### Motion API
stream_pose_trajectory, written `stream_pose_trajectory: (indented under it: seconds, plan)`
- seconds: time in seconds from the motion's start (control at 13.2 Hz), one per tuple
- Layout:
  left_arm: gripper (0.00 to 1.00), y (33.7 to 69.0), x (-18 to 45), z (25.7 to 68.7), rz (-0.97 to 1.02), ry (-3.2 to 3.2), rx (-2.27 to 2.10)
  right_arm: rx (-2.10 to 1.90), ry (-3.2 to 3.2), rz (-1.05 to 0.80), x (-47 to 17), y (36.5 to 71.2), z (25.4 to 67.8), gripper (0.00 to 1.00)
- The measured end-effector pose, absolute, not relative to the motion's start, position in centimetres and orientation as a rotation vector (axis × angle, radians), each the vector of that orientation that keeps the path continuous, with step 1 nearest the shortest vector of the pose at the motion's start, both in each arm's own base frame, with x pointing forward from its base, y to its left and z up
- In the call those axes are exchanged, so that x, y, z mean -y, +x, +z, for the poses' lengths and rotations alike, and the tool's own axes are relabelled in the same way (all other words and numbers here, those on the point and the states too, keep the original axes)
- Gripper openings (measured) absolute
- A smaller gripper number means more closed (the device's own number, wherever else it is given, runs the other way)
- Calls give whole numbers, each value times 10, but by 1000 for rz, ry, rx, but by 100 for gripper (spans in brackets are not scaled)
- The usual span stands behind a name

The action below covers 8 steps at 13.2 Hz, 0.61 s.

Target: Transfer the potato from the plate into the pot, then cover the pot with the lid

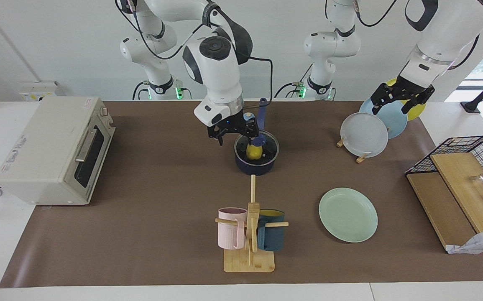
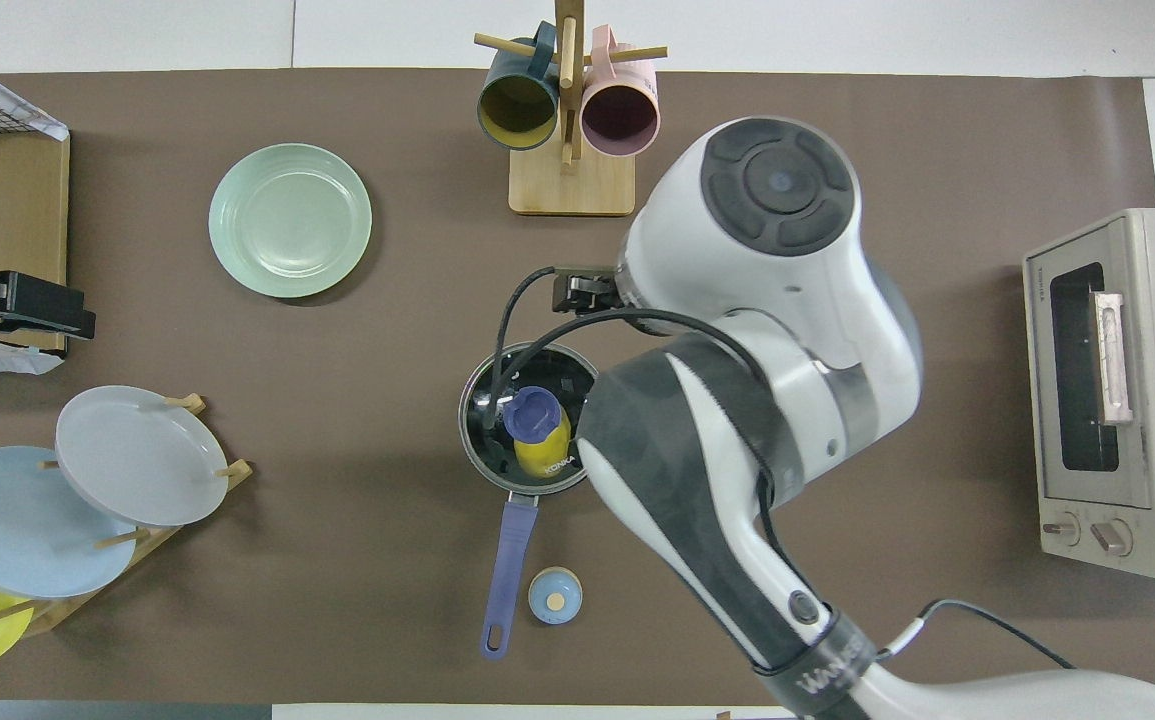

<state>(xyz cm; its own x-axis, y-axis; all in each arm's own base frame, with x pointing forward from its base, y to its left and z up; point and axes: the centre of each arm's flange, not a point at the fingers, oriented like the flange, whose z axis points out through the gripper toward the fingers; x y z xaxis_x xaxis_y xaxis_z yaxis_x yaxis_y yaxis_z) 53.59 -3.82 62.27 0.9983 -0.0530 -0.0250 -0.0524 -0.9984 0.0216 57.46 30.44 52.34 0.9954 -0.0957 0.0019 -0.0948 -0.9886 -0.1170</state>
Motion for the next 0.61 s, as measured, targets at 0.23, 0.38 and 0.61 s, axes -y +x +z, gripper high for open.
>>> stream_pose_trajectory:
  seconds: [0.23, 0.38, 0.61]
  plan:
    - [100, 536, 38, 623, -40, 3119, 82, -114, -3068, 36, -209, 585, 576, 100]
    - [100, 536, 38, 623, -40, 3119, 82, -74, -3110, 78, -158, 580, 607, 100]
    - [100, 536, 38, 623, -40, 3119, 82, -39, -3144, 80, -112, 565, 638, 100]
